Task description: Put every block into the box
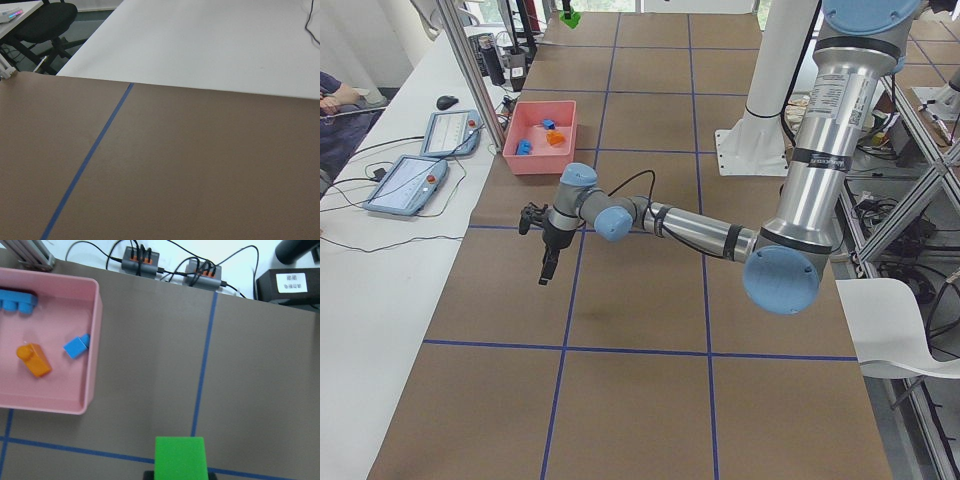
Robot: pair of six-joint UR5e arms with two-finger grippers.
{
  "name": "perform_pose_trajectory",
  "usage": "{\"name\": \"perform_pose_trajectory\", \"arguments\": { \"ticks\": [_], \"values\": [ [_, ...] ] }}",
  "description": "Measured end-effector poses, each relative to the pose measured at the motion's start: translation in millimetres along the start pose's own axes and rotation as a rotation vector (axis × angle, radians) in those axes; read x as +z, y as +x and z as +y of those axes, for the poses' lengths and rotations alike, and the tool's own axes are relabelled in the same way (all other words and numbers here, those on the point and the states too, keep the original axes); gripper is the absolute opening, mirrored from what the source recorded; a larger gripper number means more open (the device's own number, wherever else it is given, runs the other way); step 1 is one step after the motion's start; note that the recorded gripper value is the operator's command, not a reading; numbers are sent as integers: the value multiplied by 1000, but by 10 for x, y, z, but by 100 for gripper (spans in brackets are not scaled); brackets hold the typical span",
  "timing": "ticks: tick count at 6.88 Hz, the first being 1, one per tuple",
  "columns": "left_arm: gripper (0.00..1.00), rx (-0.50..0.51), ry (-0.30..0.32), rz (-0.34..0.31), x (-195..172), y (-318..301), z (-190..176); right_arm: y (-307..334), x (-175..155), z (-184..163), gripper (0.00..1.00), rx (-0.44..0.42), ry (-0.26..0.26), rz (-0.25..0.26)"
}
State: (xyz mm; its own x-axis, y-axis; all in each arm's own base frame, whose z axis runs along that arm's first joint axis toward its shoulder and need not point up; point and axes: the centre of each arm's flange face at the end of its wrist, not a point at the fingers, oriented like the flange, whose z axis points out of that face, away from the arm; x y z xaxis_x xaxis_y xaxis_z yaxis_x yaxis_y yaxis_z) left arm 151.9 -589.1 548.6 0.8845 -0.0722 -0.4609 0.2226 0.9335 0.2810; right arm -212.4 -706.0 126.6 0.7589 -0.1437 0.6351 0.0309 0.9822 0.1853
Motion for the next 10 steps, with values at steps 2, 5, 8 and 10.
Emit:
{"name": "perform_pose_trajectory", "arguments": {
  "ticks": [2, 5, 8, 10],
  "values": [
    [100, 116, -86, 46, 76, -381, 219, -729, 519, -299, 0, -25, 117, -70],
    [100, 153, -144, 115, 48, -740, 421, -1577, 1409, -467, 0, -65, 283, -87],
    [100, 152, -156, 130, 41, -775, 464, -1862, 1862, -382, 100, -38, 304, -121],
    [100, 147, -169, 152, 25, -804, 524, -1896, 1896, -354, 100, -28, 291, -128]
  ]
}}
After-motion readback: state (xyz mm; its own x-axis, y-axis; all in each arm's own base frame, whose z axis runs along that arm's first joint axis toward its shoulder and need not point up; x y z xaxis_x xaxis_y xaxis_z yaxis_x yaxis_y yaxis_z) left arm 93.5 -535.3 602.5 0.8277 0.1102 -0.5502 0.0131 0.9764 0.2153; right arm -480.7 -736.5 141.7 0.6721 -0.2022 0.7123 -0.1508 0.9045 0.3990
